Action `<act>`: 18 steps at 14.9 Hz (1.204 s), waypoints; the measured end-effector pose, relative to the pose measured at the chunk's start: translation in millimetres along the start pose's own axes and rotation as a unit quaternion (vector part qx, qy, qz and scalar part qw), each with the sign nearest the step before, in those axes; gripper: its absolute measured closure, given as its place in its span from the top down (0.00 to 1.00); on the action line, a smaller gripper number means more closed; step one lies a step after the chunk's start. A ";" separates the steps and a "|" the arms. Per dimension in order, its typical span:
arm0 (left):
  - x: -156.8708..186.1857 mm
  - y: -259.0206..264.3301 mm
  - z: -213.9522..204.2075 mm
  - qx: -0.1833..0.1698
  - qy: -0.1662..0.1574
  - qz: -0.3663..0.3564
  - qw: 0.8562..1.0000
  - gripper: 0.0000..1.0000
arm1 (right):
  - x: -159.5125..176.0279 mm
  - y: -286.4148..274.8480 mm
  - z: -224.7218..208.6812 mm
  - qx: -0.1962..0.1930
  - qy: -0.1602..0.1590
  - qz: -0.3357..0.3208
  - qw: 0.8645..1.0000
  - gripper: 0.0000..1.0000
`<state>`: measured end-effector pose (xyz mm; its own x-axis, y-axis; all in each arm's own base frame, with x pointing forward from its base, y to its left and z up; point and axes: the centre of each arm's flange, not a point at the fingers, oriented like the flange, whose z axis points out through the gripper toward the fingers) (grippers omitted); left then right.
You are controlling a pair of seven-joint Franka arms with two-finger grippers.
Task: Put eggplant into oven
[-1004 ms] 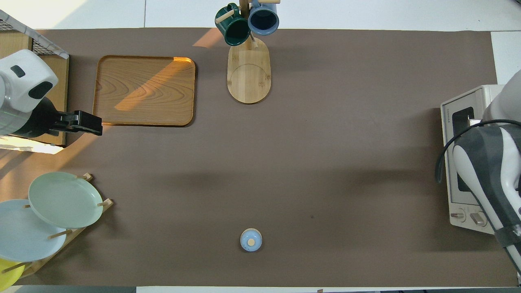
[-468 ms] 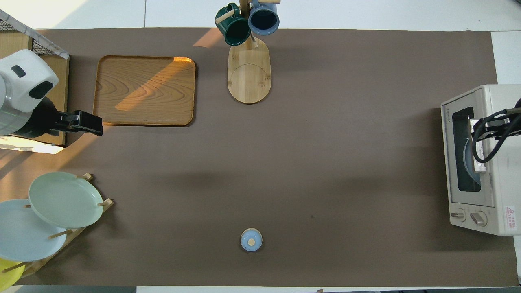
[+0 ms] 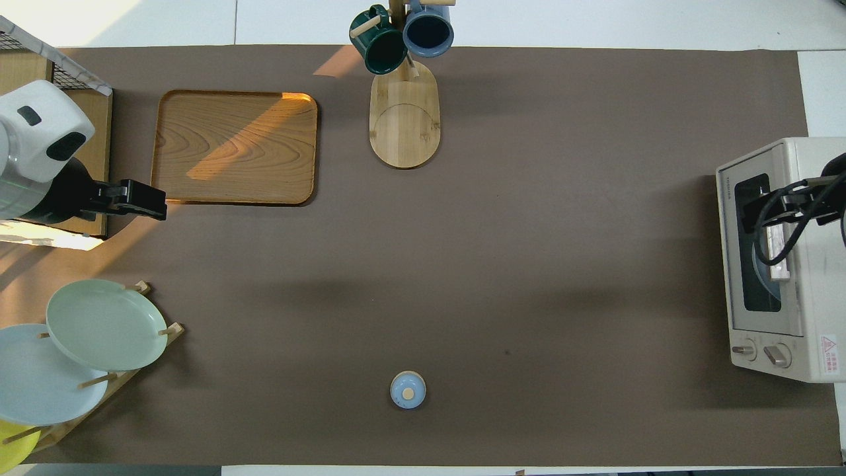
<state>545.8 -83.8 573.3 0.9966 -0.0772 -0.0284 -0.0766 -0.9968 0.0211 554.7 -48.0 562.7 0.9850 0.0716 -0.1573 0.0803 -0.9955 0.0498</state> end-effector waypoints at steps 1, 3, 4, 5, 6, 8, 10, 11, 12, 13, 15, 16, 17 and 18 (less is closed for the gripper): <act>0.0 0.0 0.0 0.000 0.000 0.000 1.000 1.00 | 0.9 -3.9 -0.7 0.000 0.002 -0.001 1.000 1.00; 0.0 0.0 0.0 0.000 0.000 0.000 1.000 1.00 | 4.0 -12.4 -3.6 -0.002 0.012 -0.001 1.000 1.00; 0.0 0.0 0.0 0.000 0.000 0.000 1.000 1.00 | 5.7 -16.2 -5.3 -0.003 0.018 -0.002 1.000 1.00; 0.0 0.0 0.0 0.000 0.000 0.000 1.000 1.00 | 6.5 -19.3 -6.8 -0.004 0.022 -0.002 1.000 1.00; 0.0 0.0 0.0 0.000 0.000 0.000 1.000 1.00 | 6.4 -21.7 -8.1 -0.004 0.023 -0.002 1.000 1.00; 0.0 0.0 0.0 0.000 0.000 0.000 1.000 1.00 | 5.6 -25.9 -8.9 -0.005 0.023 -0.005 1.000 1.00; 0.0 0.0 0.0 0.000 0.000 0.000 1.000 1.00 | 5.1 -28.0 -9.2 -0.005 0.024 -0.006 1.000 1.00; 0.0 0.0 0.0 0.000 0.000 0.000 1.000 1.00 | 4.8 -29.2 -10.3 -0.005 0.025 -0.007 1.000 1.00; 0.0 0.0 0.0 0.000 0.000 0.000 1.000 1.00 | 4.7 -30.6 -11.9 -0.006 0.028 -0.008 1.000 1.00; 0.0 0.0 0.0 0.000 0.000 0.000 1.000 1.00 | 4.6 -31.2 -13.6 -0.006 0.031 -0.008 0.999 1.00; 0.0 0.0 0.0 0.000 0.000 0.000 1.000 1.00 | 4.4 -29.8 -14.2 -0.006 0.032 -0.007 0.999 1.00; 0.0 0.0 0.0 0.000 0.000 0.000 1.000 1.00 | 4.3 -29.0 -14.1 -0.006 0.032 -0.006 0.999 1.00; 0.0 0.0 0.0 0.000 0.000 0.000 1.000 1.00 | 4.2 -28.0 -14.1 -0.006 0.032 -0.005 0.999 1.00; 0.0 0.0 0.0 0.000 0.000 0.000 1.000 1.00 | 4.1 -27.4 -14.0 -0.006 0.032 -0.005 0.999 1.00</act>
<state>545.8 -83.9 573.3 0.9966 -0.0772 -0.0284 -0.0766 -0.9968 0.0211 558.8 -19.6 574.5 0.9919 0.0847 -0.0950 0.0906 -0.9941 0.0601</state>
